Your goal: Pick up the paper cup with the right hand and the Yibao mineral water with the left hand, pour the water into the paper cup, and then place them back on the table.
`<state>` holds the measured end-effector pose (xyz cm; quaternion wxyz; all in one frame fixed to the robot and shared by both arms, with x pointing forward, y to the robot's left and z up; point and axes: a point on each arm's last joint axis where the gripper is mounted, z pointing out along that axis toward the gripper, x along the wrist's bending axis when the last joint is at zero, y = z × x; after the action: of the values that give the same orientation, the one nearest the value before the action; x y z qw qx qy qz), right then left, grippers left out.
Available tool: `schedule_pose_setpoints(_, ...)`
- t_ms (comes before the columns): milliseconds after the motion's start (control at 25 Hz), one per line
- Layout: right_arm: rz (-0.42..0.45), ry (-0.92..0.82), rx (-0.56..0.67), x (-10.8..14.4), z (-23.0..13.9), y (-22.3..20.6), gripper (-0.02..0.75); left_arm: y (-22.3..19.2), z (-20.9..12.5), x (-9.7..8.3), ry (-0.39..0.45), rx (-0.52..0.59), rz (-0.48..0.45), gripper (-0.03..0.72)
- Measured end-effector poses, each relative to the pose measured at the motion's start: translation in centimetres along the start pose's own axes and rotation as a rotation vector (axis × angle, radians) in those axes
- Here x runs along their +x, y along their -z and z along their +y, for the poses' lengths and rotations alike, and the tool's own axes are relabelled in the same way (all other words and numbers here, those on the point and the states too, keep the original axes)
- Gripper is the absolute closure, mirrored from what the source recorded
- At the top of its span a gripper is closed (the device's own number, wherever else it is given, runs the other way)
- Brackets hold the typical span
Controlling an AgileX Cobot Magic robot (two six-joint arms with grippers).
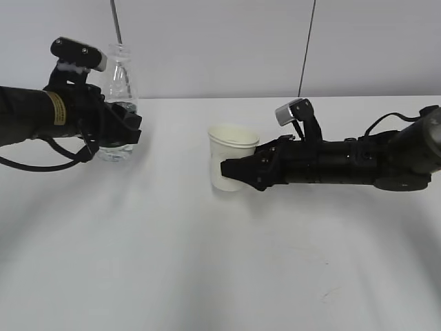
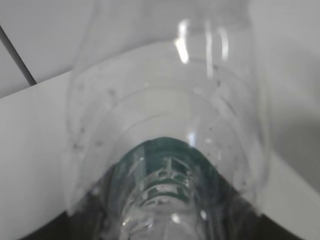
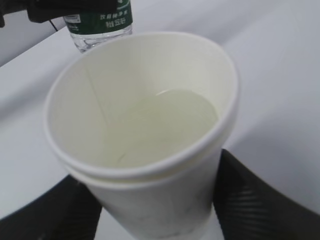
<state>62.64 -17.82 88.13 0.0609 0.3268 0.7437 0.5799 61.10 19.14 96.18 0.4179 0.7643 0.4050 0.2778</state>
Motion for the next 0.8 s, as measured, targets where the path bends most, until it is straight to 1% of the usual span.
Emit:
schedule_pose_setpoints(200, -0.055, -0.018, -0.036, -1.3, 0.2, 1.0, 0.237, -0.3, -0.7, 1.4, 0.029, -0.028, -0.003, 0.384)
schedule_pose_setpoints(280, -0.078, -0.006, -0.05, -1.8, 0.3, 1.3, 0.237, -0.5, -1.0, 1.7, 0.037, -0.035, -0.007, 0.384)
schedule_pose_setpoints(520, -0.138, 0.097, -0.083, -2.5, 0.7, 1.7, 0.237, -1.2, -1.7, 1.5, 0.03, -0.041, -0.036, 0.384)
schedule_pose_setpoints(800, -0.265, 0.138, -0.075, -3.6, 0.7, 1.9, 0.237, -1.3, -1.7, 1.4, -0.006, -0.05, -0.043, 0.384)
